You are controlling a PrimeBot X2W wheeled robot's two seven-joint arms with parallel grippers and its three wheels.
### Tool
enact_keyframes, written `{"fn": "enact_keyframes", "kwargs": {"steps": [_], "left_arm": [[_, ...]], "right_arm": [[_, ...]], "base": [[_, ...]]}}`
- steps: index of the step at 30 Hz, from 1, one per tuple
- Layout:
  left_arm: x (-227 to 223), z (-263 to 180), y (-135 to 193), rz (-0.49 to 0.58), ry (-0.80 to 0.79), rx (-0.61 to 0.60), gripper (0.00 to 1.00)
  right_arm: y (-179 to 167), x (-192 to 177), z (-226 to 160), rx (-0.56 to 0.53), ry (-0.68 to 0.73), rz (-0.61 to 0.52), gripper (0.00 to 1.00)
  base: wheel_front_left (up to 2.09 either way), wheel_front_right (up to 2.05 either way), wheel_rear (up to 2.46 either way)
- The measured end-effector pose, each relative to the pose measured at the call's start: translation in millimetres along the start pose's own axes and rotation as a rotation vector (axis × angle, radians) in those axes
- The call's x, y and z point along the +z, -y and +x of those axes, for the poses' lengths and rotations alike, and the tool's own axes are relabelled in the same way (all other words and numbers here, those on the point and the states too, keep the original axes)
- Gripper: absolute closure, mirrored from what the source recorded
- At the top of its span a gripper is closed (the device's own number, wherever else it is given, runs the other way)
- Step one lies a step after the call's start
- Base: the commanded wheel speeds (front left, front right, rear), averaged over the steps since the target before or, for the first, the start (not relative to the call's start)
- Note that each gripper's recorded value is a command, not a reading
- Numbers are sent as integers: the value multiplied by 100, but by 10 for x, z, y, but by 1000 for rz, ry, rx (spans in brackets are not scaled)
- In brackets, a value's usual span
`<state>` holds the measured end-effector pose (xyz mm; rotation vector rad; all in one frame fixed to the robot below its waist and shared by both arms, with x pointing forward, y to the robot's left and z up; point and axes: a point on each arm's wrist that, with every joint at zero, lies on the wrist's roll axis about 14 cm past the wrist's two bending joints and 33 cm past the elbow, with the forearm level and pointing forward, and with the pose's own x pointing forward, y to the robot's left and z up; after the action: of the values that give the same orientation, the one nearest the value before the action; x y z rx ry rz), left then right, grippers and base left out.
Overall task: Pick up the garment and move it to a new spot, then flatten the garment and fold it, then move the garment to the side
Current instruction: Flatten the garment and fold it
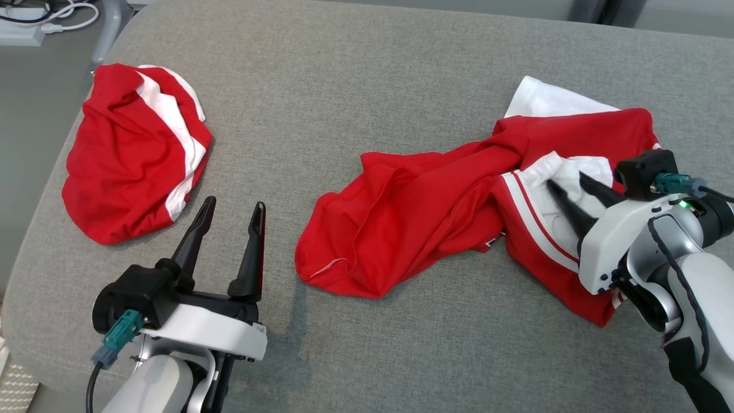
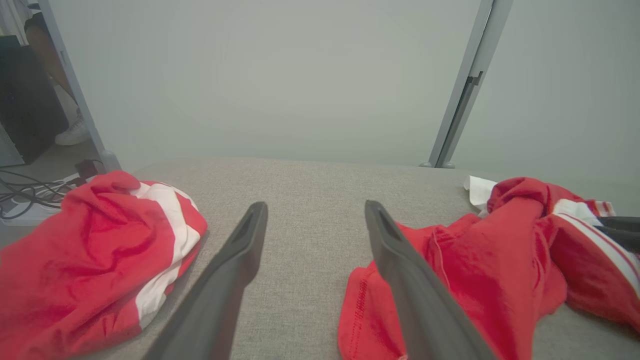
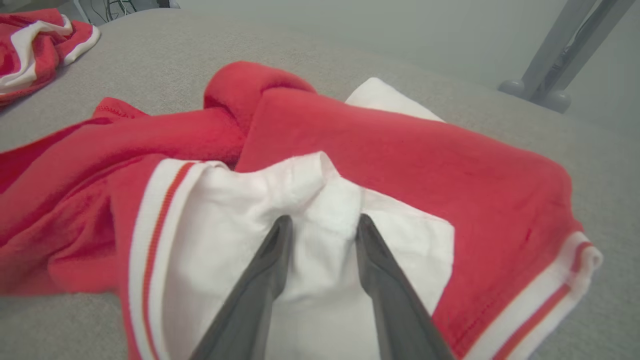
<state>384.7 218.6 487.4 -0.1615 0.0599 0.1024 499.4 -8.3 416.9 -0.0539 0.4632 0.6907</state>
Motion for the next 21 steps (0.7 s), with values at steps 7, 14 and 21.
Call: {"fn": "enact_keyframes", "kwargs": {"steps": [7,14,21], "left_arm": [[-3,75,47,-6,9,-14,0],[31,156,176,-3,26,-62,0],[42,222,315,-4,29,-108,0]], "right_arm": [[76,239,-110,-17,107,20,100],[472,690,-529,-159,317,21,100],[720,736,-1084,-305,380,14,100]], "base": [[0,0,0],[0,0,0],[0,0,0]]}}
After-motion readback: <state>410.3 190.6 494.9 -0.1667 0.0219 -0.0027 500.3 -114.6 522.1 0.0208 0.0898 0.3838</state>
